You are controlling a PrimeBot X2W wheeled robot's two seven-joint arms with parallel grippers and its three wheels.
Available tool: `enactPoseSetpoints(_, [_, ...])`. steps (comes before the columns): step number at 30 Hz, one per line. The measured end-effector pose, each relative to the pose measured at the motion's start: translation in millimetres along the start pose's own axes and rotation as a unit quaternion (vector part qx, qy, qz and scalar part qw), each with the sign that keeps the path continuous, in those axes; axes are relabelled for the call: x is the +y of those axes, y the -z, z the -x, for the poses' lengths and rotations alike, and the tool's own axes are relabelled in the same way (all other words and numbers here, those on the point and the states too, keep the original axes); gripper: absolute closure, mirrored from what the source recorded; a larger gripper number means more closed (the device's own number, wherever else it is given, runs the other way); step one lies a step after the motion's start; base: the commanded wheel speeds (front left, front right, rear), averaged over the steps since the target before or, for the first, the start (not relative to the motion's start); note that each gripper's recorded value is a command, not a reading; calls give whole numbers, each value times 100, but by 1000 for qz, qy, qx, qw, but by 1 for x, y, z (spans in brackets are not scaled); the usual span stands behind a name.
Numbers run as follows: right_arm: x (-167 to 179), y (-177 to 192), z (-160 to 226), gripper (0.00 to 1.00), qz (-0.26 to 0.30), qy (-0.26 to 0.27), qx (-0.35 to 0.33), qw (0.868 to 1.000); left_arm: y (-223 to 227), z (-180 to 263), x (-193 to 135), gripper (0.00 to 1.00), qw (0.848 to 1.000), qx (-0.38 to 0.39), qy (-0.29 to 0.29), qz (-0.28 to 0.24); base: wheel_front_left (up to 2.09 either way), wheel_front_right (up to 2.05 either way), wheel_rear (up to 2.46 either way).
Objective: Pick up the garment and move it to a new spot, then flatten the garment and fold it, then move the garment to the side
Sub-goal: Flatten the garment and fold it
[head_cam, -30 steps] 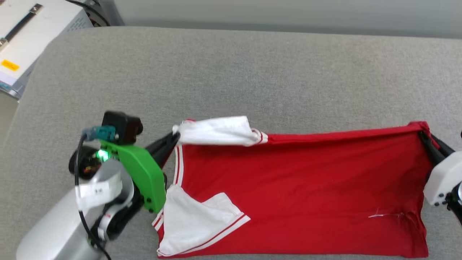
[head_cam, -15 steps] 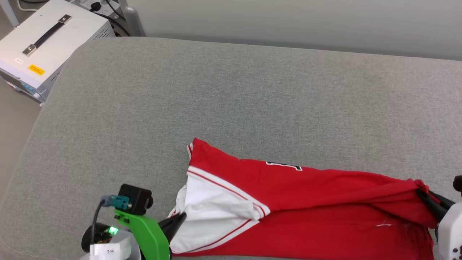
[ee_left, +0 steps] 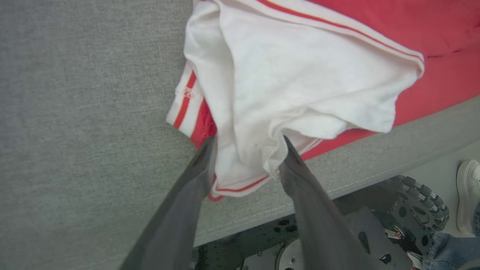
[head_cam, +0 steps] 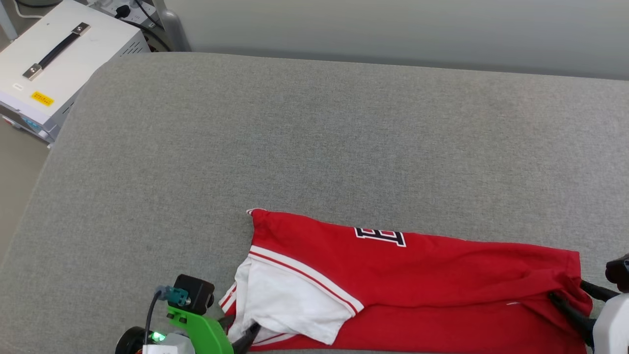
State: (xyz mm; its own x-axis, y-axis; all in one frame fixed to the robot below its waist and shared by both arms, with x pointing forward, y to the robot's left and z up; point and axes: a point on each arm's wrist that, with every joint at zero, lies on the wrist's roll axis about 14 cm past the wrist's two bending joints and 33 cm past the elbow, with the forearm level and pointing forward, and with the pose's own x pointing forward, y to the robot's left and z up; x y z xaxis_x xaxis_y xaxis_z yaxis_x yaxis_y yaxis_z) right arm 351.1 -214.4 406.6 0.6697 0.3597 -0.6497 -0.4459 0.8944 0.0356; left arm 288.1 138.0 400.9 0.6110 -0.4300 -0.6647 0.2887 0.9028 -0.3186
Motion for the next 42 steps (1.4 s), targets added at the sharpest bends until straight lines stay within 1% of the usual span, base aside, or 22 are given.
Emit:
enactPoseSetpoints(7, [8, -14, 6, 0, -13, -11, -18, 1000, -19, 1, 1, 0, 998, -55, -6, -1, 0, 0, 0])
enactPoseSetpoints(11, [8, -31, 17, 0, -14, -7, -35, 999, -45, 9, 1, 0, 993, -120, -12, -1, 0, 0, 0])
enactPoseSetpoints(13, [5, -48, 25, 0, -15, -1, -56, 998, -61, 16, 0, 0, 987, -161, -16, -4, 0, 0, 0])
enactPoseSetpoints(15, [2, -62, 32, 0, -21, 7, -77, 997, -80, 25, -1, 0, 978, -207, -19, -14, 0, 0, 0])
enactPoseSetpoints(17, [-3, -76, 38, 0, -39, 19, -99, 994, -104, 36, 1, 0, 963, -269, -28, -19, 0, 0, 0])
enactPoseSetpoints(19, [-8, -79, 41, 0, -58, 32, -102, 993, -123, 48, 4, 0, 945, -322, -43, -29, 0, 0, 0])
enactPoseSetpoints(21, [-12, -74, 40, 0, -73, 47, -96, 992, -138, 58, 10, 0, 927, -367, -60, -42, 0, 0, 0])
enactPoseSetpoints(23, [-15, -64, 38, 0, -92, 61, -85, 990, -151, 68, 16, 0, 909, -409, -76, -36, 0, 0, 0])
enactPoseSetpoints(25, [-14, -55, 34, 0, -111, 71, -74, 989, -159, 73, 21, 0, 897, -434, -86, -25, 0, 0, 0])
enactPoseSetpoints(28, [-12, -41, 28, 0, -146, 82, -57, 984, -166, 78, 30, 0, 886, -448, -109, -48, 0, 0, 0])
enactPoseSetpoints(29, [-10, -37, 26, 0, -160, 82, -52, 982, -173, 83, 33, 0, 879, -460, -116, -53, 0, 0, 0])
enactPoseSetpoints(30, [-9, -32, 23, 0, -170, 85, -44, 981, -182, 90, 35, 0, 868, -478, -121, -56, 0, 0, 0])
enactPoseSetpoints(32, [-10, -20, 19, 0, -180, 92, -24, 979, -195, 102, 37, 0, 852, -505, -127, -61, 0, 0, 0])
enactPoseSetpoints(33, [-11, -15, 18, 0, -187, 96, -15, 977, -198, 106, 38, 0, 846, -512, -130, -71, 0, 0, 0])
enactPoseSetpoints(35, [-13, -6, 16, 0, -205, 102, -3, 973, -199, 110, 40, 0, 840, -516, -140, -95, 0, 0, 0])
enactPoseSetpoints(37, [-16, 2, 13, 0, -217, 111, 6, 970, -201, 115, 43, 0, 831, -527, -148, -95, 0, 0, 0])
enactPoseSetpoints(38, [-17, 5, 12, 0, -221, 114, 10, 968, -200, 116, 43, 0, 830, -530, -149, -94, 0, 0, 0])
enactPoseSetpoints(42, [-13, 20, 4, 0, -239, 111, 35, 964, -192, 110, 49, 0, 832, -525, -155, -88, 0, 0, 0])
